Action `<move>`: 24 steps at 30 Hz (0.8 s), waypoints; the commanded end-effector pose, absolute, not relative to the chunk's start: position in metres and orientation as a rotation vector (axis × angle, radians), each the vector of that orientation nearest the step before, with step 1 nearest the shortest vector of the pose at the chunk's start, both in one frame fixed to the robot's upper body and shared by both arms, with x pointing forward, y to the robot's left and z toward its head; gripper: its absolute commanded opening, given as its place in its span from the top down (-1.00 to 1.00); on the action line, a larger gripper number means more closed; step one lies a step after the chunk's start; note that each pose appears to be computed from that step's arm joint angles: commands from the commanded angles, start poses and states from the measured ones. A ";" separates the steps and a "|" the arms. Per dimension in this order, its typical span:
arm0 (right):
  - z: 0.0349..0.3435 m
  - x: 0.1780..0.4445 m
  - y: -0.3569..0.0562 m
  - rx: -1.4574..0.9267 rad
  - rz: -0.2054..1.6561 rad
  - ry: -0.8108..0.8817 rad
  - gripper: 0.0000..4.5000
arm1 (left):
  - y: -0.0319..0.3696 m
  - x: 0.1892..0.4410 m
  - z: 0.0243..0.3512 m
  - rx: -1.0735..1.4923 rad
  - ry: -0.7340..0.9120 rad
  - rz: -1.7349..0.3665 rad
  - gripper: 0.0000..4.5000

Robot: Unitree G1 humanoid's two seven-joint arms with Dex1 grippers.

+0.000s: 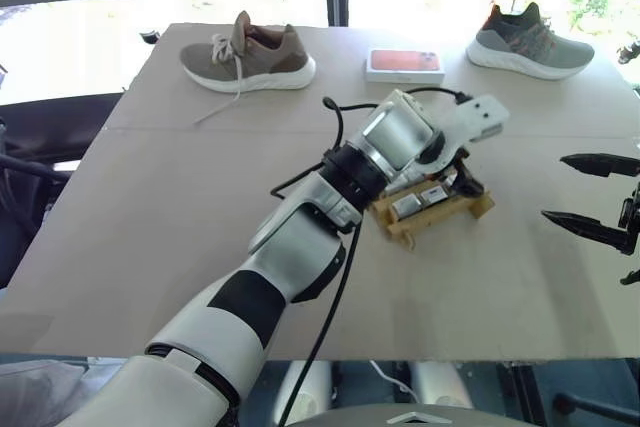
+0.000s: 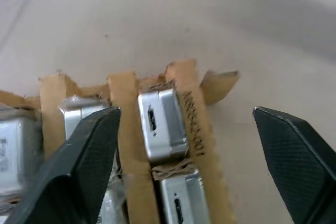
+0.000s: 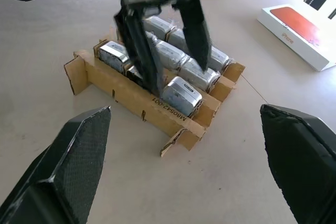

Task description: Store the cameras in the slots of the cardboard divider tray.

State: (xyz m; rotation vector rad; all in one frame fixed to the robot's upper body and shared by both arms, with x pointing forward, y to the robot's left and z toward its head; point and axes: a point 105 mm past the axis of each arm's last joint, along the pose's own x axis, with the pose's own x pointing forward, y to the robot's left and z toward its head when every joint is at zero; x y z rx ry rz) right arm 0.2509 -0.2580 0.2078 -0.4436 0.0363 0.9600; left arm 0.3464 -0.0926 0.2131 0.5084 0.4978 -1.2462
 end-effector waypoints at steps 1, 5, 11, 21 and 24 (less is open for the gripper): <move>0.217 0.248 -0.255 -0.473 0.943 -0.012 -1.00 | -0.092 0.343 0.255 0.410 0.378 -1.274 -0.75; 0.210 0.245 -0.251 -0.449 0.932 -0.009 -1.00 | -0.061 0.351 0.281 0.181 0.262 -1.283 -0.75; 0.200 0.245 -0.247 -0.403 0.864 -0.003 -1.00 | -0.005 0.352 0.278 0.048 -0.023 -1.181 -0.75; 0.194 0.244 -0.238 -0.349 0.733 -0.070 -1.00 | 0.088 0.313 0.227 -0.070 -0.109 -1.078 -0.99; 0.188 0.235 -0.249 -0.341 0.659 -0.081 -1.00 | 0.121 0.300 0.206 -0.019 -0.109 -0.968 -0.99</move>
